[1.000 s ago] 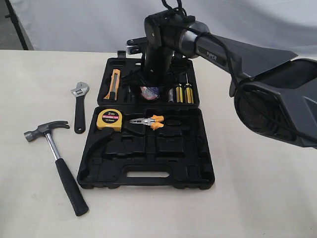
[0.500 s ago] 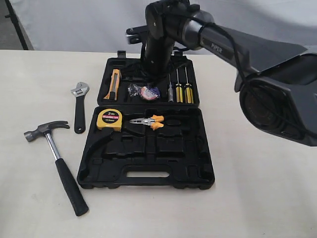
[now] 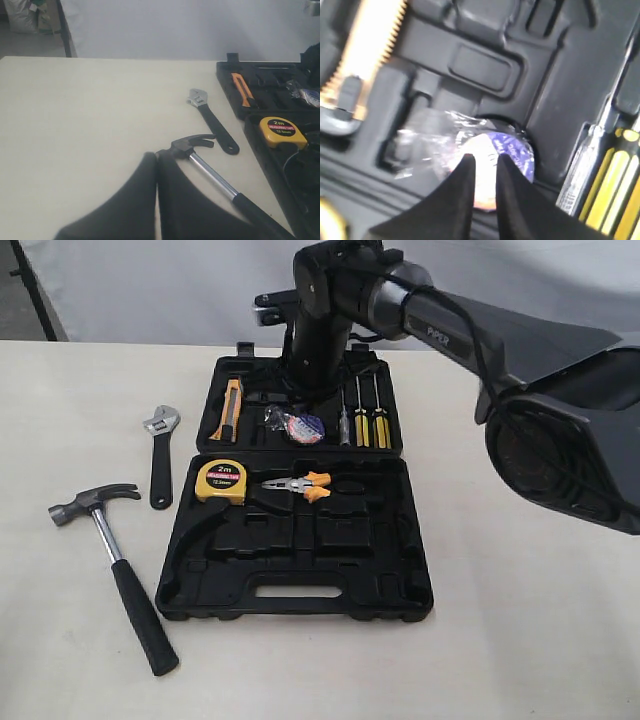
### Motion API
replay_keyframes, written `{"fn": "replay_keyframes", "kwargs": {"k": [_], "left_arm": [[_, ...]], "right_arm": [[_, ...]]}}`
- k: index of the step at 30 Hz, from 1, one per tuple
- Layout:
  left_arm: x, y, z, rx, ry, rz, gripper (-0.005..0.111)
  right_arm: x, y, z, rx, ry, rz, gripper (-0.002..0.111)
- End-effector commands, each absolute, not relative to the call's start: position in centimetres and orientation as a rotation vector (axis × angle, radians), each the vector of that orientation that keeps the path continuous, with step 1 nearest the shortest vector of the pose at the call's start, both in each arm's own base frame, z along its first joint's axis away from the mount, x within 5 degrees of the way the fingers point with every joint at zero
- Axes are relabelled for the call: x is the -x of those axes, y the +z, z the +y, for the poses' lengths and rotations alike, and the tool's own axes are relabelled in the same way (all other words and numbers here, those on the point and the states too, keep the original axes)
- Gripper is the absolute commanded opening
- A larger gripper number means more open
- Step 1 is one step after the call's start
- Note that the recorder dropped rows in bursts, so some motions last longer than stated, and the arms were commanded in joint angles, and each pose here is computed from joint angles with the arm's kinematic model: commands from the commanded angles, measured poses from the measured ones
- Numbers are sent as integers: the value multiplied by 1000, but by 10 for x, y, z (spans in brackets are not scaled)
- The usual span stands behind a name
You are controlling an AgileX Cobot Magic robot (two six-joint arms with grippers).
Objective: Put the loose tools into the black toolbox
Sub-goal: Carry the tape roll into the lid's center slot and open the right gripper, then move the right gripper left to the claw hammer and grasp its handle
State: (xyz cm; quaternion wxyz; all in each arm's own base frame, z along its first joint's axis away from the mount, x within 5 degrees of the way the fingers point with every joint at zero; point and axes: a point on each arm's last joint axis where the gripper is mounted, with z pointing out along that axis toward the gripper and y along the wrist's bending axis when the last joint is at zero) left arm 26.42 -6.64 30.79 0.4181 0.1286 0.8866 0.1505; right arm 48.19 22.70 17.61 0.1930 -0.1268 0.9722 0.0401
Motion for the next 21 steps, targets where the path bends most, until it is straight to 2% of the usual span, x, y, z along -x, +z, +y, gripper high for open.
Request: {"fn": "replay_keyframes", "kwargs": {"k": [1, 9, 14, 16, 19, 21], "left_arm": [[-263, 307, -66, -306, 348, 2223, 1], [-263, 307, -66, -306, 348, 2223, 1], [-263, 307, -66, -306, 348, 2223, 1], [-263, 307, -66, -306, 348, 2223, 1], [-263, 307, -66, -306, 348, 2223, 1], [-263, 307, -66, -306, 348, 2223, 1]], "right_arm": [[-468, 203, 241, 397, 247, 2726, 16], [-405, 212, 326, 754, 327, 2700, 16], [-358, 202, 385, 1005, 354, 2614, 17], [-344, 197, 401, 1061, 371, 2574, 25], [-335, 188, 416, 1091, 387, 2535, 47], [-334, 181, 422, 1094, 389, 2510, 56]]}}
